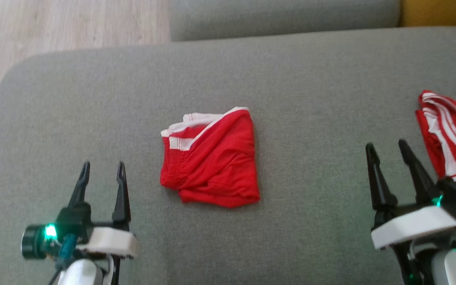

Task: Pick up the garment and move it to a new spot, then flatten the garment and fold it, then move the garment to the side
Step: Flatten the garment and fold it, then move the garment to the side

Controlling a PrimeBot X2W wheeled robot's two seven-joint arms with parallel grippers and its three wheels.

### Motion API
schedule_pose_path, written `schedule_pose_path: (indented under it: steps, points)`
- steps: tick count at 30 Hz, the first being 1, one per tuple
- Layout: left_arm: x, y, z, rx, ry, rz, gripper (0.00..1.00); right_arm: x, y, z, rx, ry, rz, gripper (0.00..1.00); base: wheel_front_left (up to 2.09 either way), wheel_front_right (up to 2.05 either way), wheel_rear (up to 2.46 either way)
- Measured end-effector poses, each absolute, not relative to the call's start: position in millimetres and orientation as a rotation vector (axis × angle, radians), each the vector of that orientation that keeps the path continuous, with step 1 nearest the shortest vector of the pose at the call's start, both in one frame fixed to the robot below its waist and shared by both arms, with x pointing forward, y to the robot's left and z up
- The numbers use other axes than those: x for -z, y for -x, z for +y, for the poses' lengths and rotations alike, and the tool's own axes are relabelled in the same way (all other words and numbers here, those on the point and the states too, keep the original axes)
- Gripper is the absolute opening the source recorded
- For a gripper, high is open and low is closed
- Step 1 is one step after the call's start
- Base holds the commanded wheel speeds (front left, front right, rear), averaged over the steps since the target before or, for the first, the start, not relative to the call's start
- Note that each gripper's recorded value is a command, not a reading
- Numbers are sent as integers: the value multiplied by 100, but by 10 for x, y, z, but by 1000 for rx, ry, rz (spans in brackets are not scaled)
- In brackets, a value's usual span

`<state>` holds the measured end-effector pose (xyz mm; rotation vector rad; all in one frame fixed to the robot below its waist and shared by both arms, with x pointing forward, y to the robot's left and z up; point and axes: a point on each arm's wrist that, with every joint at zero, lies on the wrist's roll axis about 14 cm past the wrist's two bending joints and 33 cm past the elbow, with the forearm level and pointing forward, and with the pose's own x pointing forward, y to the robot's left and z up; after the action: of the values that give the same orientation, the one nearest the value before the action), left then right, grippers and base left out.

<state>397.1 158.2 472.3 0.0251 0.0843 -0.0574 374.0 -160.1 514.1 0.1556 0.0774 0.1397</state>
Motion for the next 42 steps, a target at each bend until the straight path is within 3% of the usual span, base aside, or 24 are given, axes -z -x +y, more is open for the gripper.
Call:
schedule_pose_path:
  steps: [13, 42]
  points:
    - [-4646, -3614, 1642, 31, -12, 150, 100, -5250, -3402, -1583, -135, -157, 73, 100, 0, 0, 0]
    - [-4633, -3648, 1707, 13, -12, 157, 100, -5132, -3502, -1512, -155, -128, 133, 100, 0, 0, 0]
